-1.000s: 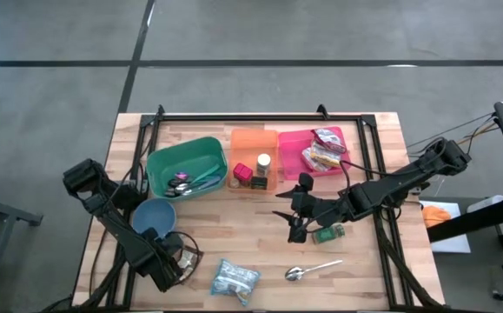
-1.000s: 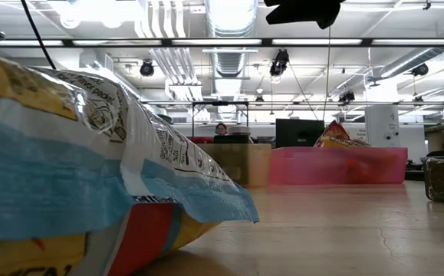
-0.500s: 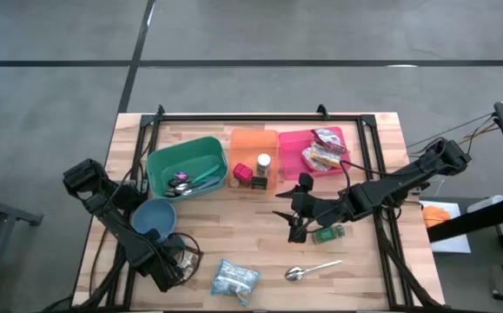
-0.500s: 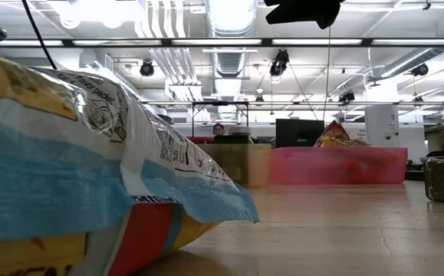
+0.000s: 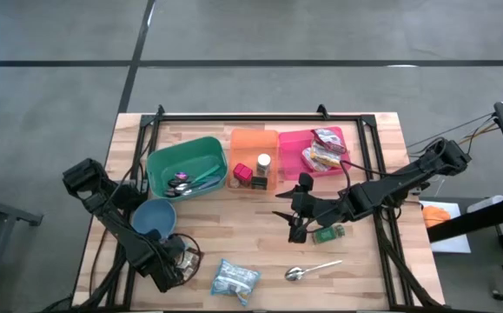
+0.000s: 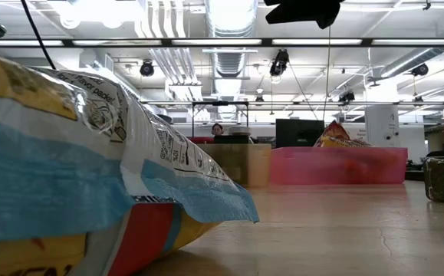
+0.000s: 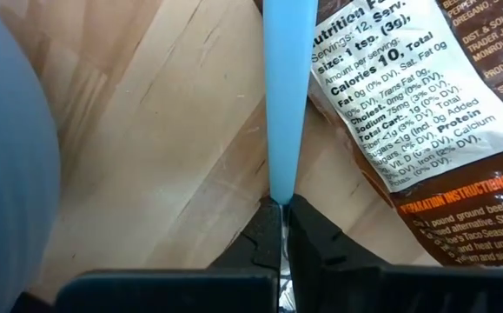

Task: Pick & Place Food Item
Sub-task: Put the dark blue spoon into the green bin

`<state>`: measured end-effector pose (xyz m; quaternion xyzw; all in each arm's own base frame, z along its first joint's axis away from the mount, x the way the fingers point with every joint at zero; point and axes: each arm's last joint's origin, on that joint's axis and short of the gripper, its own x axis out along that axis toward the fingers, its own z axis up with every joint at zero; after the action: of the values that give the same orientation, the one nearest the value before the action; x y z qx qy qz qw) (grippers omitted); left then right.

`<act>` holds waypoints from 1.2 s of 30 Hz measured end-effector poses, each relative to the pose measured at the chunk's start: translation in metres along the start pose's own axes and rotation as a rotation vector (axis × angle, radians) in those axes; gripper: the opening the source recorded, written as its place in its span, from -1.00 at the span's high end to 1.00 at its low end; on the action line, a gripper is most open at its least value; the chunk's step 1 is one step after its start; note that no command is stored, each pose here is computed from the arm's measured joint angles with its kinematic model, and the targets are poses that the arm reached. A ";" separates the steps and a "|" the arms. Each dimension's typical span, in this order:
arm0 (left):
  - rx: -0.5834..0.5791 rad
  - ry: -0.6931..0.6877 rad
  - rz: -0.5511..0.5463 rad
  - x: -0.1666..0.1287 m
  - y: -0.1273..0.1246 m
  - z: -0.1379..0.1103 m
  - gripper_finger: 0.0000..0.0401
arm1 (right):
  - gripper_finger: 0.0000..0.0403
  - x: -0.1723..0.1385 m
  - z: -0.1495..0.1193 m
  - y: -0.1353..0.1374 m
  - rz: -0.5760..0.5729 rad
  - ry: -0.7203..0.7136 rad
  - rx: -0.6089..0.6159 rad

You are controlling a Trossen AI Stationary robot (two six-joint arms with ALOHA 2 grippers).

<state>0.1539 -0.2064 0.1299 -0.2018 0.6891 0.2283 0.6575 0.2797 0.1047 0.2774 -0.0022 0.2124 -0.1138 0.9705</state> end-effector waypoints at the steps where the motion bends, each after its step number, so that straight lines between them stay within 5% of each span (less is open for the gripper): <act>1: 0.000 0.000 0.000 0.000 0.000 0.000 0.99 | -0.12 0.000 0.000 0.000 0.000 0.000 0.000; 16: 0.029 -0.071 -0.011 -0.022 -0.013 0.002 0.99 | -0.12 0.000 0.000 0.000 0.017 0.004 0.000; 36: 0.082 -0.061 -0.044 -0.006 -0.018 0.002 1.00 | -0.12 0.000 0.000 0.001 0.024 0.005 0.001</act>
<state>0.1664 -0.2203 0.1353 -0.1830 0.6730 0.1914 0.6906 0.2798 0.1054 0.2773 0.0013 0.2147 -0.1025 0.9713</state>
